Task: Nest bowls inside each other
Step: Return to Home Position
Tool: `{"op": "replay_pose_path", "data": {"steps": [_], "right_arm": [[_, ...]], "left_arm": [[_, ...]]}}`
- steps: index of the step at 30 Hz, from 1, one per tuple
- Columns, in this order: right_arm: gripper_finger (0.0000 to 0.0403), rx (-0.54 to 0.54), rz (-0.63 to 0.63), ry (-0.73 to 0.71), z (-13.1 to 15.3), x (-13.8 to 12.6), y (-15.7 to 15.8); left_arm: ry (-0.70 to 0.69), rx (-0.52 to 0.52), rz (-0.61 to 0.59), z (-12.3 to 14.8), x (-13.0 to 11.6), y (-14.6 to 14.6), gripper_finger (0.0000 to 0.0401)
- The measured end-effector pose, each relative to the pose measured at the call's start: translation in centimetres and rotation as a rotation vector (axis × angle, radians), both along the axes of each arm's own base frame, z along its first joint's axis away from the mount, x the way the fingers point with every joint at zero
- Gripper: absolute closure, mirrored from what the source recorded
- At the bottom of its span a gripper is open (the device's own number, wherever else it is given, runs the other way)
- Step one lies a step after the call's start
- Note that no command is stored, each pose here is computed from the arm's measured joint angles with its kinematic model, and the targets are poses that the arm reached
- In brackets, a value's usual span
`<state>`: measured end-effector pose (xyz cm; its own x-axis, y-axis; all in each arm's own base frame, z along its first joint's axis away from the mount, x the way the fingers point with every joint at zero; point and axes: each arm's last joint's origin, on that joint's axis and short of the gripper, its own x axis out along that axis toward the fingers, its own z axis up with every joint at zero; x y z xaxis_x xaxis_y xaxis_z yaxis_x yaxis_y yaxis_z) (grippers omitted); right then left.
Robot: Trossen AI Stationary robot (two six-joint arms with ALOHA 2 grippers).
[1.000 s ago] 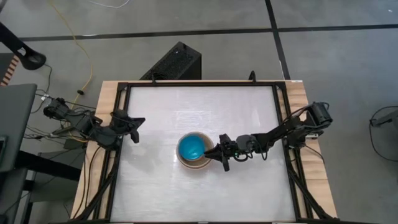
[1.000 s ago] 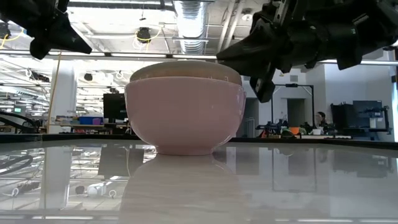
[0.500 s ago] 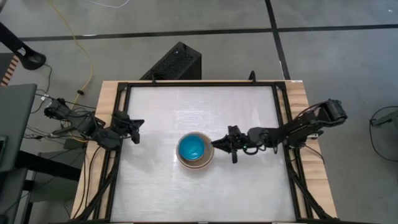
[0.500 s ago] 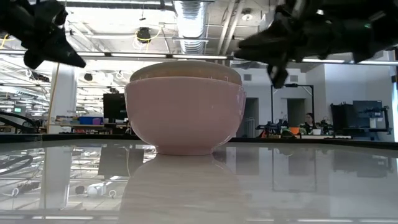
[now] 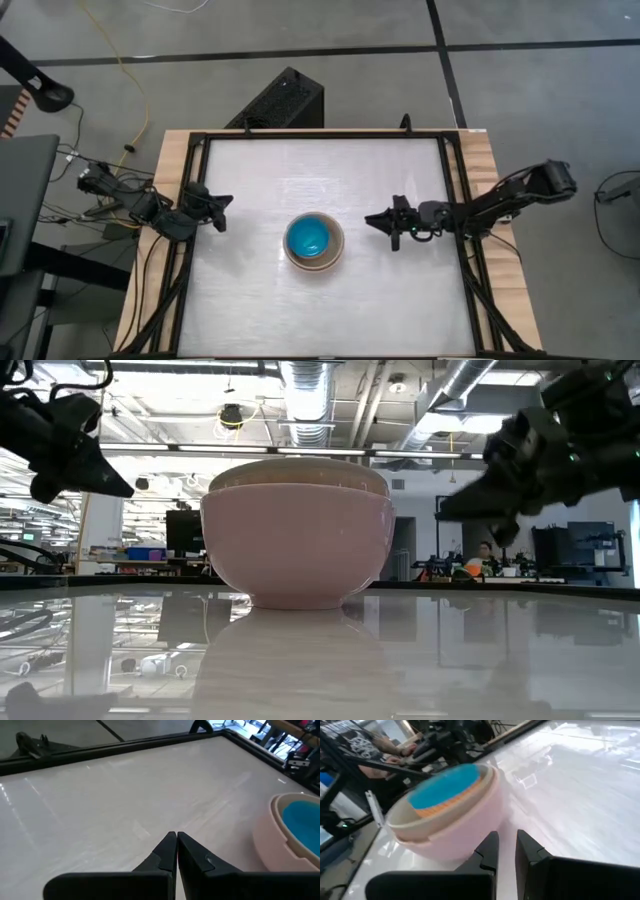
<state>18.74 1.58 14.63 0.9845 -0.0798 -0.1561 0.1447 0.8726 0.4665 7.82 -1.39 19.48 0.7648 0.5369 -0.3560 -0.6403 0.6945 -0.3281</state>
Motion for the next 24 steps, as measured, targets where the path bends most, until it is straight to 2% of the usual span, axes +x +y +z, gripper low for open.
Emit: {"op": "replay_pose_path", "data": {"steps": [8,11,24], "right_arm": [[0.0370,0.006,-0.018,0.044,-1.9,-2.4,-1.0],[0.0370,-0.002,-0.027,0.084,-2.2,-2.6,-1.2],[0.0370,-0.019,-0.039,0.279,-4.0,-3.3,-1.5]], "left_arm": [[-0.019,-0.011,0.006,-1.9,-0.5,0.3,0.0401],[-0.022,-0.007,0.014,-2.8,-0.7,0.4,0.0401],[0.000,0.076,0.003,-2.8,-0.7,0.5,0.0401]]}}
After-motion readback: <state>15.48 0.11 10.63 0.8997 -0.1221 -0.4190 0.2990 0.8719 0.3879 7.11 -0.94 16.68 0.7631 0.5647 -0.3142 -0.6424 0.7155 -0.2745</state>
